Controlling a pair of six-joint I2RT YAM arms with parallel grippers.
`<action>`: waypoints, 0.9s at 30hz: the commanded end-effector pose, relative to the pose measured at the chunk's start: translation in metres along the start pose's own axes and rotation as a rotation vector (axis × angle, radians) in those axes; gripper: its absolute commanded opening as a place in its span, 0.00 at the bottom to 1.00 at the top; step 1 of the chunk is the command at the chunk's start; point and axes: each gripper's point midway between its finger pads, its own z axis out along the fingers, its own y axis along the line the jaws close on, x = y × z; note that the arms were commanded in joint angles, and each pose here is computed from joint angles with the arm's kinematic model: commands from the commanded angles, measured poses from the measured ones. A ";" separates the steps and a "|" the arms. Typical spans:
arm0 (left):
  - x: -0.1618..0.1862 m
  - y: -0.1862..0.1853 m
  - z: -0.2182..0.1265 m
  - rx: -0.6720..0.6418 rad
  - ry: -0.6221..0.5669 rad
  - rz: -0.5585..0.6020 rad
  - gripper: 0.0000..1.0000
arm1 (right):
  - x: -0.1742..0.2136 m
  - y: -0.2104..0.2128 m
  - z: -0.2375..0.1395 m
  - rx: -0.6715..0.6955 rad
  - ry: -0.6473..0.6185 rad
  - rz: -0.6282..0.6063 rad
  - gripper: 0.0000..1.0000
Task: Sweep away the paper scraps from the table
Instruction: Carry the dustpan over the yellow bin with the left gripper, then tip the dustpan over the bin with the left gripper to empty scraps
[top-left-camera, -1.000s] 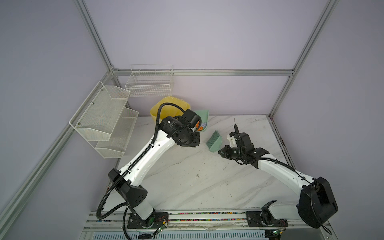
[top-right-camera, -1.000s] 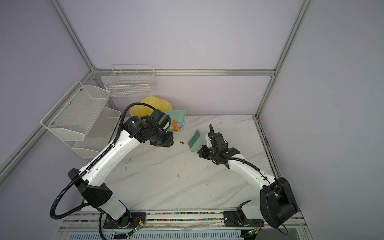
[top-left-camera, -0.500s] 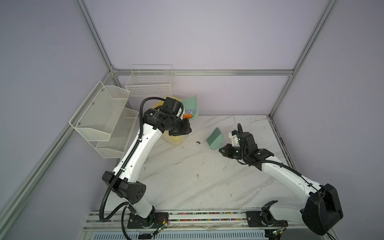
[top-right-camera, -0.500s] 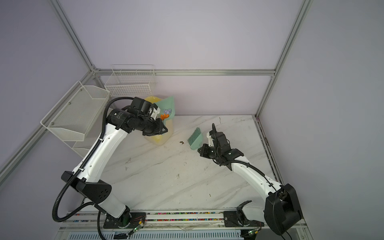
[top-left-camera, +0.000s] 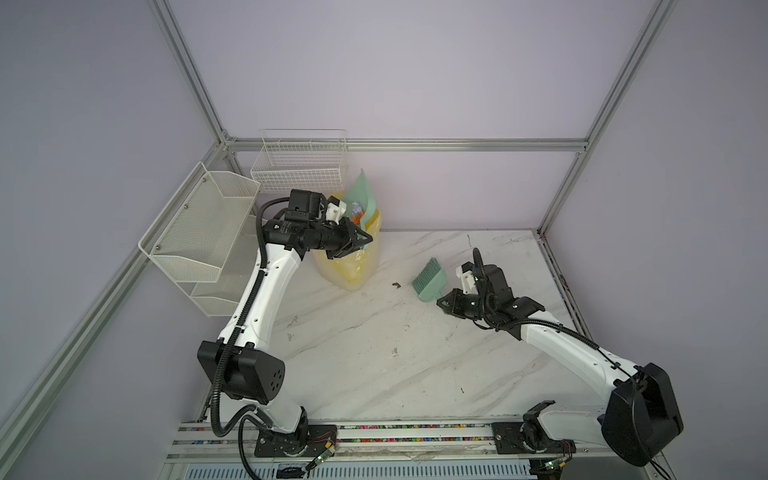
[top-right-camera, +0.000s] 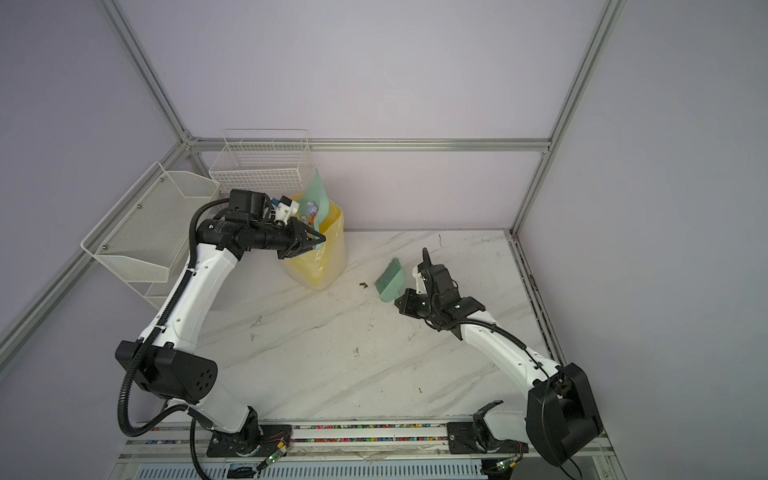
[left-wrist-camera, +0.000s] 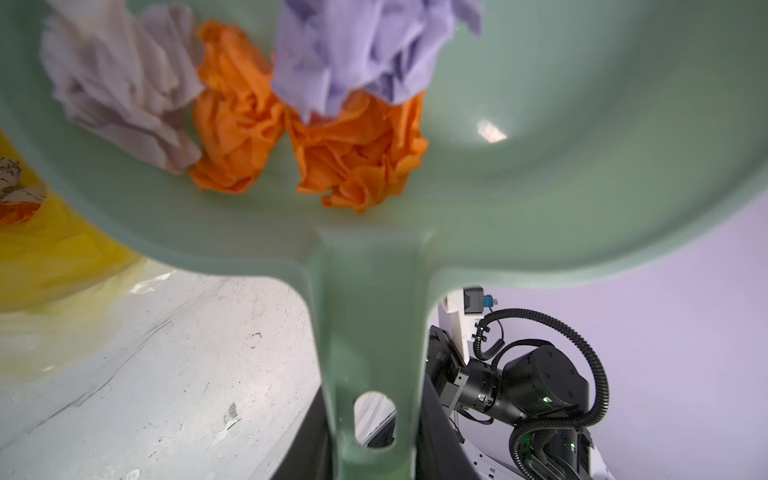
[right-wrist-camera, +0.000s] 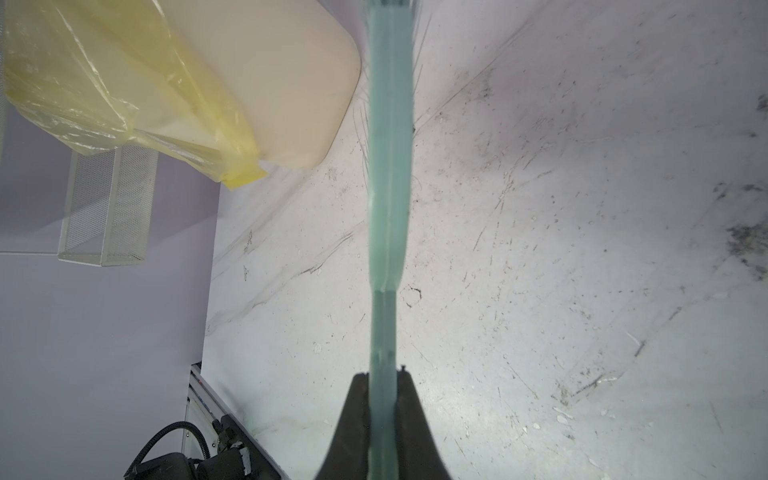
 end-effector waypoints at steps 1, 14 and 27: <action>-0.006 -0.022 -0.011 0.145 -0.013 0.018 0.00 | -0.009 0.006 0.000 -0.017 -0.022 0.001 0.00; -0.010 -0.012 -0.010 0.298 0.030 -0.079 0.00 | -0.011 0.007 0.004 -0.017 -0.014 -0.003 0.00; -0.015 -0.016 -0.025 0.484 0.037 -0.133 0.00 | -0.012 0.009 0.003 -0.024 -0.018 0.000 0.00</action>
